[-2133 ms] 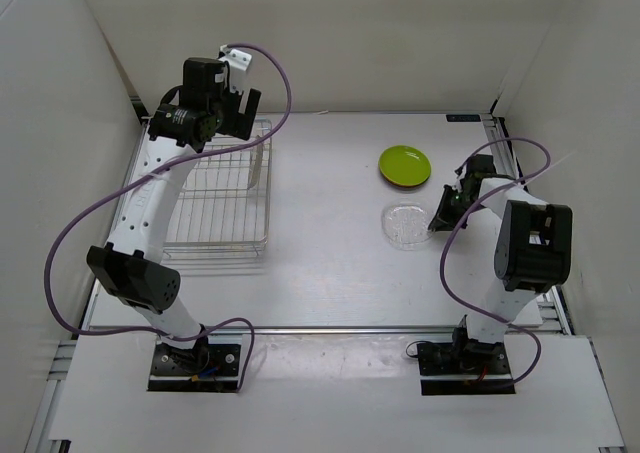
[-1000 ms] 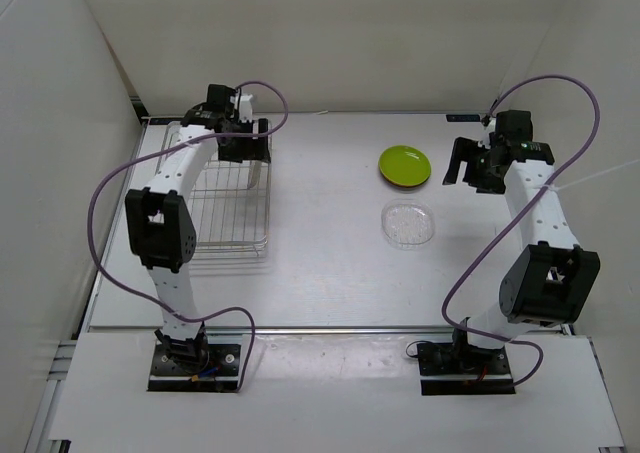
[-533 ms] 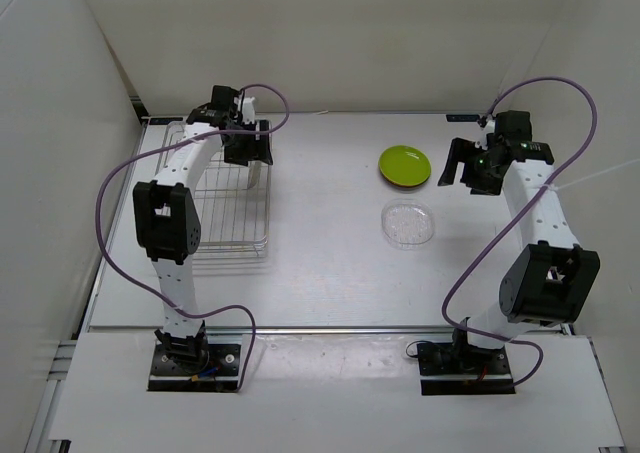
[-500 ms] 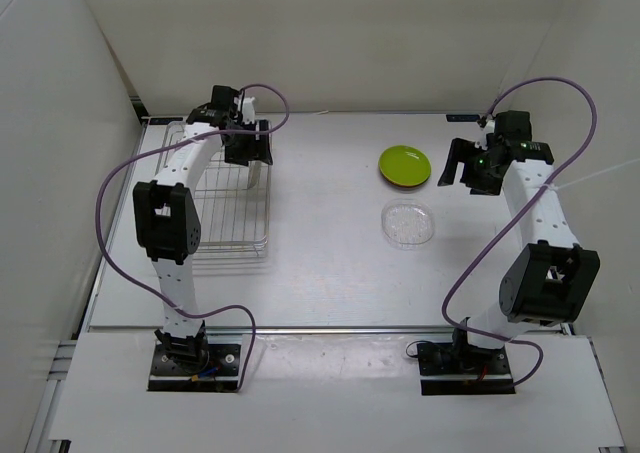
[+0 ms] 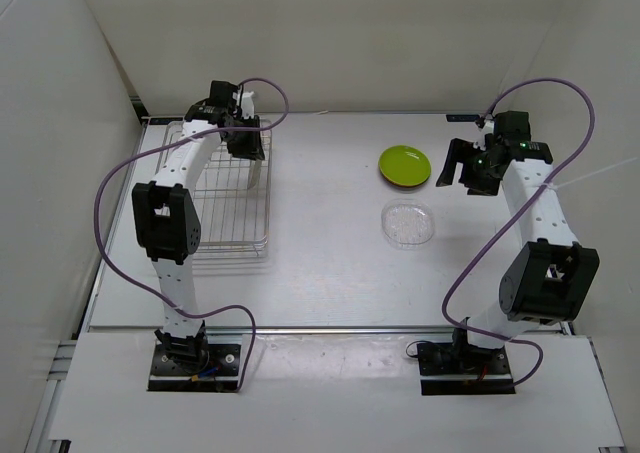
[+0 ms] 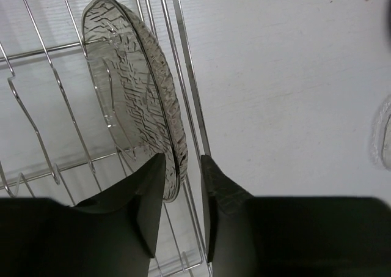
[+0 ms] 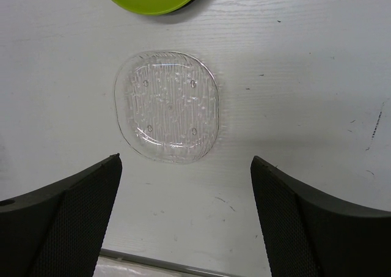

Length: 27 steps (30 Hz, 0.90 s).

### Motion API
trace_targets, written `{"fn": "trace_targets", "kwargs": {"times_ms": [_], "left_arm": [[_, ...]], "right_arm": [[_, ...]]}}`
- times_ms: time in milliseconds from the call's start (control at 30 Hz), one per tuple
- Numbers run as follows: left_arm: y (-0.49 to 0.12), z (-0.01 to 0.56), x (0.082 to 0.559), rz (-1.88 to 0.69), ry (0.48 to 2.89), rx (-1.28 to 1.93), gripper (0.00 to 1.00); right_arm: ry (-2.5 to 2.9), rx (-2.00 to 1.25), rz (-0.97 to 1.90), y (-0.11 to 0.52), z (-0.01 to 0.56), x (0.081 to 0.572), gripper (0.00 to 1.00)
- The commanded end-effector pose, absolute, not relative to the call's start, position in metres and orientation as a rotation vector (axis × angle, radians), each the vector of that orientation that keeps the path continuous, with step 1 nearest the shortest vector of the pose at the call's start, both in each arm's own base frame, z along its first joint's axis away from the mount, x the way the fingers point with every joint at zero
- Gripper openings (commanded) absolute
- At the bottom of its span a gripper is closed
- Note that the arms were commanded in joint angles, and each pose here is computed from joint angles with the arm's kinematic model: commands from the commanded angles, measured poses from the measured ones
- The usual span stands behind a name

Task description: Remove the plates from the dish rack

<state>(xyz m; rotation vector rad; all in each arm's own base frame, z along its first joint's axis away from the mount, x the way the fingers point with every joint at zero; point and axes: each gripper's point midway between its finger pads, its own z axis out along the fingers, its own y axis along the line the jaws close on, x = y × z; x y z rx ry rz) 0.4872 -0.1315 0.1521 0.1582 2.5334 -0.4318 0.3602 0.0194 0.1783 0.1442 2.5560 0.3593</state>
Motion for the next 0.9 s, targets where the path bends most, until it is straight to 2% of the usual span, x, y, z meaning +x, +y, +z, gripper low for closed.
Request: {"fn": "trace_targets", "kwargs": {"times_ms": [0, 67, 167, 267, 567, 667, 733, 767, 867], "left_arm": [[-0.135, 0.188, 0.486, -0.459, 2.453, 0.177, 0.37], [-0.135, 0.184, 0.484, -0.459, 2.463, 0.176, 0.31], [-0.134, 0.179, 0.485, -0.447, 2.474, 0.171, 0.16], [-0.133, 0.186, 0.484, -0.447, 2.463, 0.172, 0.11], [-0.126, 0.249, 0.468, -0.415, 2.355, 0.169, 0.11], [-0.139, 0.285, 0.451, -0.514, 2.291, 0.290, 0.11], [-0.147, 0.297, 0.428, -0.675, 2.299, 0.380, 0.11], [-0.158, 0.320, 0.415, -0.755, 2.230, 0.489, 0.11], [-0.163, 0.343, 0.386, -0.736, 2.182, 0.657, 0.11]], "right_arm": [[2.565, 0.153, 0.385, 0.022, 0.176, 0.360, 0.88], [2.564, 0.149, 0.397, 0.023, 0.177, 0.360, 0.88], [2.555, 0.147, 0.396, 0.023, 0.177, 0.362, 0.88], [2.555, 0.147, 0.396, 0.023, 0.177, 0.362, 0.88], [2.562, 0.145, 0.411, 0.025, 0.177, 0.360, 0.88], [2.571, 0.147, 0.412, 0.025, 0.176, 0.357, 0.88], [2.580, 0.150, 0.413, 0.025, 0.173, 0.358, 0.88], [2.580, 0.150, 0.413, 0.025, 0.173, 0.358, 0.88], [2.579, 0.147, 0.425, 0.027, 0.176, 0.358, 0.88]]}}
